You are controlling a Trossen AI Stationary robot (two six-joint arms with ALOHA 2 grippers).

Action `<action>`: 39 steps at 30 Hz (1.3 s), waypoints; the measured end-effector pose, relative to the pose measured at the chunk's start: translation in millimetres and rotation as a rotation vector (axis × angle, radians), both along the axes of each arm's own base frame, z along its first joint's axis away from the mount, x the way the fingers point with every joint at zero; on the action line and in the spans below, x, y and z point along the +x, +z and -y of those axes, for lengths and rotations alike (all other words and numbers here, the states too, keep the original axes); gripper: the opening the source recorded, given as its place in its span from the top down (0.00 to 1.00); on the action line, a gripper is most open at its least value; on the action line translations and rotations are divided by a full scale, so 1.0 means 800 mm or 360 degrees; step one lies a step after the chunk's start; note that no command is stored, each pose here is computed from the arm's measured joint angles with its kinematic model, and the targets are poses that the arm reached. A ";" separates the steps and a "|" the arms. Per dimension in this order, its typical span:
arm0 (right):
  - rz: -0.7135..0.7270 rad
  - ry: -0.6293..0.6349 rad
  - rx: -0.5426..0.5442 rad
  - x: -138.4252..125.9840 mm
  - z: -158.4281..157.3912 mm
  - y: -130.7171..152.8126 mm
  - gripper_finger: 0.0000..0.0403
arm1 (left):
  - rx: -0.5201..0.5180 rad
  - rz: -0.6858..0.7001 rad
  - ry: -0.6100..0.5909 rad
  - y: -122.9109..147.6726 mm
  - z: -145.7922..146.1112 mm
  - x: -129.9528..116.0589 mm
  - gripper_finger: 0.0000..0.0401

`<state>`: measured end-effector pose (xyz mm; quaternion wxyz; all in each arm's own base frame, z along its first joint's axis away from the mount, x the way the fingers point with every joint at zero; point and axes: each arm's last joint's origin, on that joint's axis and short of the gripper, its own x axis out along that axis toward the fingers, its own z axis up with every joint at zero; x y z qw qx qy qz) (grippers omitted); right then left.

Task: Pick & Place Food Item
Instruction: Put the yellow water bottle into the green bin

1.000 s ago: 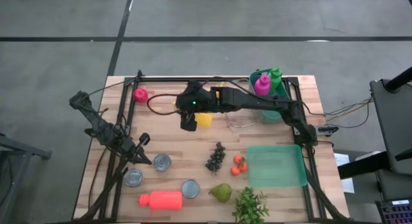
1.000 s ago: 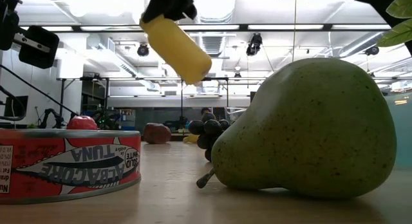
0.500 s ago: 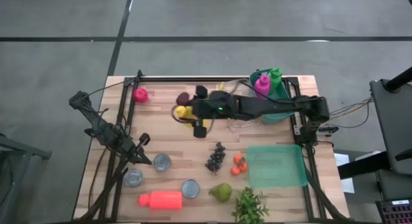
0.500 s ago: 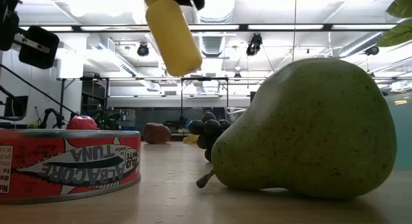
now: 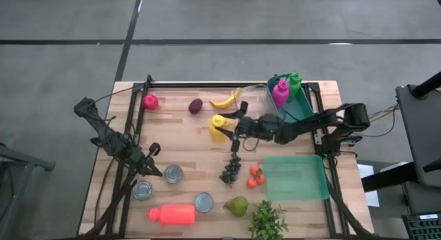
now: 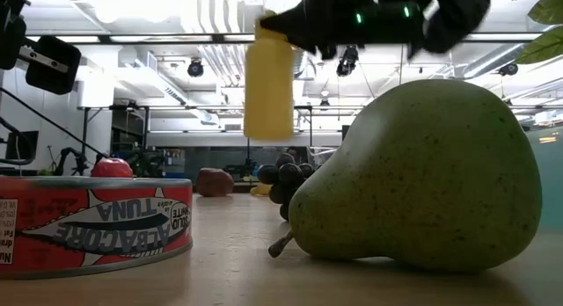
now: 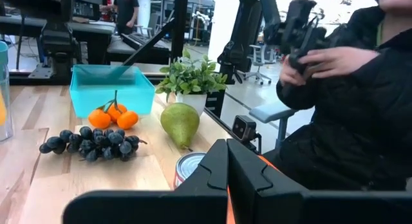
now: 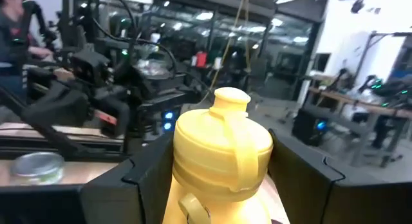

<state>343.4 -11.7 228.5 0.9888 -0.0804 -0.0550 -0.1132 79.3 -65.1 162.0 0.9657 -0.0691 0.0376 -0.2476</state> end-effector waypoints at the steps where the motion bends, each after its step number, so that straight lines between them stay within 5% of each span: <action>1: 0.0014 -0.0007 -0.0008 -0.002 0.000 -0.010 0.46 | 0.0000 0.0000 0.0000 0.000 0.000 0.000 1.00; 25: -0.0034 0.0009 0.0107 0.006 0.000 -0.088 0.46 | 0.0000 0.0000 0.0000 0.000 0.000 0.000 1.00; 31: 0.0040 -0.0016 0.0040 0.004 0.000 -0.078 0.46 | 0.0000 0.0000 0.0000 0.000 0.000 0.000 1.00; 39: 0.0150 -0.0293 -0.0030 -0.012 -0.024 -0.033 0.46 | 0.0000 0.0000 0.0000 0.000 0.000 0.000 1.00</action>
